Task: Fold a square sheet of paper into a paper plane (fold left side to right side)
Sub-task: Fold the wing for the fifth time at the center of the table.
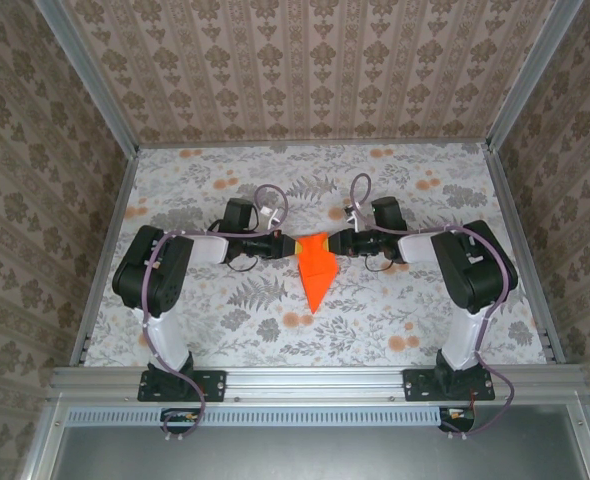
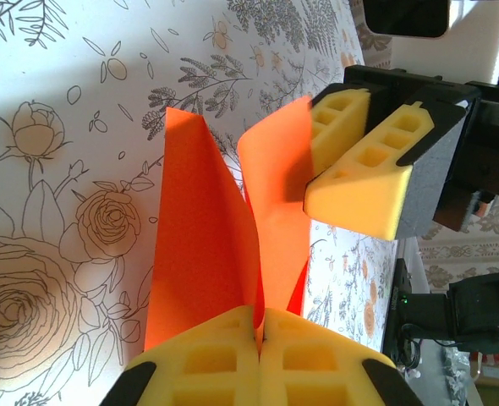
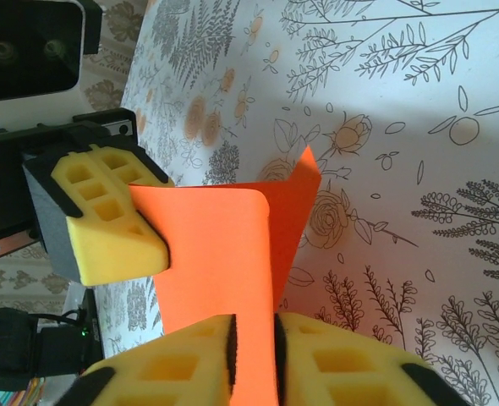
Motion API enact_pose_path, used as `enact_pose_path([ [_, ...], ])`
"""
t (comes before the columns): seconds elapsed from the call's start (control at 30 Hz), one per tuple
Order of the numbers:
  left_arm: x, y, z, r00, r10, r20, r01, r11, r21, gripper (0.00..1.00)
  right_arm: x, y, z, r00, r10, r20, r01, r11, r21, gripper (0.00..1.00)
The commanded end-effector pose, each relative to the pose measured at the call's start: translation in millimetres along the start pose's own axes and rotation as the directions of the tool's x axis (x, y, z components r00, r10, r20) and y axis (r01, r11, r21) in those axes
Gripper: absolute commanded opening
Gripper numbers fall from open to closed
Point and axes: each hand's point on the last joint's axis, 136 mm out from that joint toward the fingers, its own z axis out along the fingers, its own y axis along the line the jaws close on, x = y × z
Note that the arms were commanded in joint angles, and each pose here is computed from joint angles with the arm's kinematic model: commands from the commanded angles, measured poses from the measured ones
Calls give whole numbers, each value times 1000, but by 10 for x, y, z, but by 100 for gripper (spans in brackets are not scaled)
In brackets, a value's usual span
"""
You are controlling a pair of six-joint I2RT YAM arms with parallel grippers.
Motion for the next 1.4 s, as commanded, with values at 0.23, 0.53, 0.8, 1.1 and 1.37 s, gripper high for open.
enact_pose_path([
  [0.23, 50, 14, -70, 999, 36, -4, -36, 999, -35, 36, 25, 18, -107, 999, 33, -21, -31, 997, 70, 0],
  [0.53, -204, -49, -592, 985, 130, 116, -96, 960, -261, 84, 52, 30, -146, 989, 145, -12, -142, 977, 161, 0],
  [0.8, -53, -298, -1078, 947, 304, 102, -202, 813, -546, 86, 137, 64, -91, 967, 252, -34, -233, 932, 278, 0],
  [1.1, 502, -728, -938, 926, 377, -29, -330, 765, -554, 86, 91, 59, -38, 937, 350, -17, -320, 873, 368, 0],
  [1.37, 819, -807, -489, 908, 382, -172, -413, 743, -526, 86, 15, 17, 17, 917, 400, 0, -369, 846, 386, 0],
])
